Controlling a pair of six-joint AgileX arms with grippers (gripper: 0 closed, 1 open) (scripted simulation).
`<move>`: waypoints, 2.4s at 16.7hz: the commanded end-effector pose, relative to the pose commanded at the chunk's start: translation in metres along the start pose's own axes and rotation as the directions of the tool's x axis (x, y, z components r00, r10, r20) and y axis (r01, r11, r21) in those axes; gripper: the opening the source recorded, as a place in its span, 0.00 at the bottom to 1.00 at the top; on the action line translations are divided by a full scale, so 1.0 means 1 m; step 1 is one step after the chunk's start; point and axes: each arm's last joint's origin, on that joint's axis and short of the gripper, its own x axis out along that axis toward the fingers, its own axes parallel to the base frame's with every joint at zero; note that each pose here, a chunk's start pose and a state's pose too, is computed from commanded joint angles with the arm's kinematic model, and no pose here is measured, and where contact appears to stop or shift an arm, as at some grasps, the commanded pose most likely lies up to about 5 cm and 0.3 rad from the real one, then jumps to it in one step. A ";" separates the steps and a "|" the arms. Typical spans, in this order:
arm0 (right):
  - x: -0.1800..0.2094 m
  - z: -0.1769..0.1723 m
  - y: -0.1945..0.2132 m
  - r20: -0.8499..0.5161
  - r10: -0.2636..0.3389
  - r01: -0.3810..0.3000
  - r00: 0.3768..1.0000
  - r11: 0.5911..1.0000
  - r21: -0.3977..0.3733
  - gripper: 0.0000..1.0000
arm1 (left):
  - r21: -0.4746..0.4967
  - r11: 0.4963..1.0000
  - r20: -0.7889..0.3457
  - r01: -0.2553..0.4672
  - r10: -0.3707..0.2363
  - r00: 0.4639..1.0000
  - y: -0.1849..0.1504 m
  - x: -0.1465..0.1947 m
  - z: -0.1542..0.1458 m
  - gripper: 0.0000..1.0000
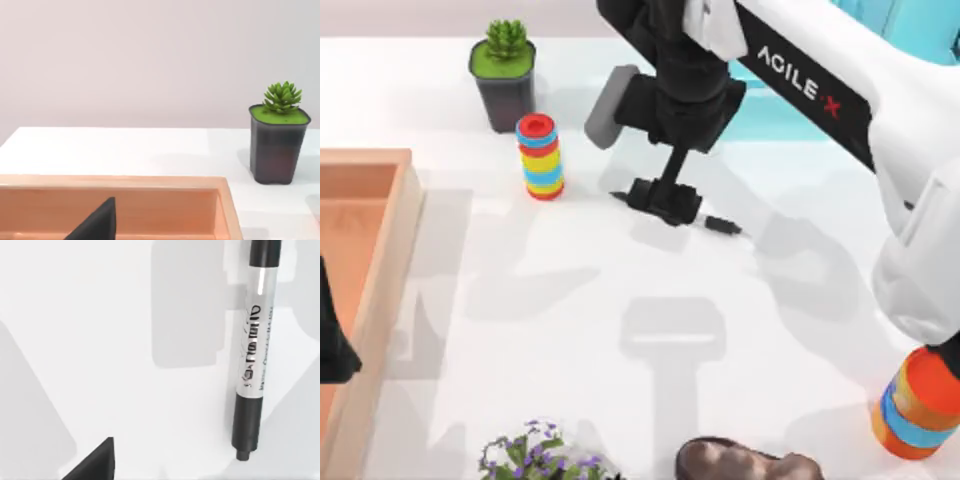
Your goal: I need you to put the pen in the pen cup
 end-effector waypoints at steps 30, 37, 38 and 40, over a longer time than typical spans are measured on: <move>0.108 0.006 -0.010 -0.014 -0.041 0.041 0.999 0.999 0.010 1.00 | 0.000 1.000 0.000 0.000 0.000 1.000 0.000 0.000 0.000 1.00; 0.108 0.006 -0.010 -0.014 -0.041 0.041 0.999 0.999 0.010 0.47 | 0.000 1.000 0.000 0.000 0.000 1.000 0.000 0.000 0.000 1.00; 0.108 0.006 -0.010 -0.014 -0.041 0.041 0.999 0.999 0.010 0.40 | 0.000 1.000 0.000 0.000 0.000 1.000 0.000 0.000 0.000 1.00; 0.108 0.006 -0.010 -0.014 -0.041 0.041 0.999 0.999 0.010 0.25 | 0.000 1.000 0.000 0.000 0.000 1.000 0.000 0.000 0.000 1.00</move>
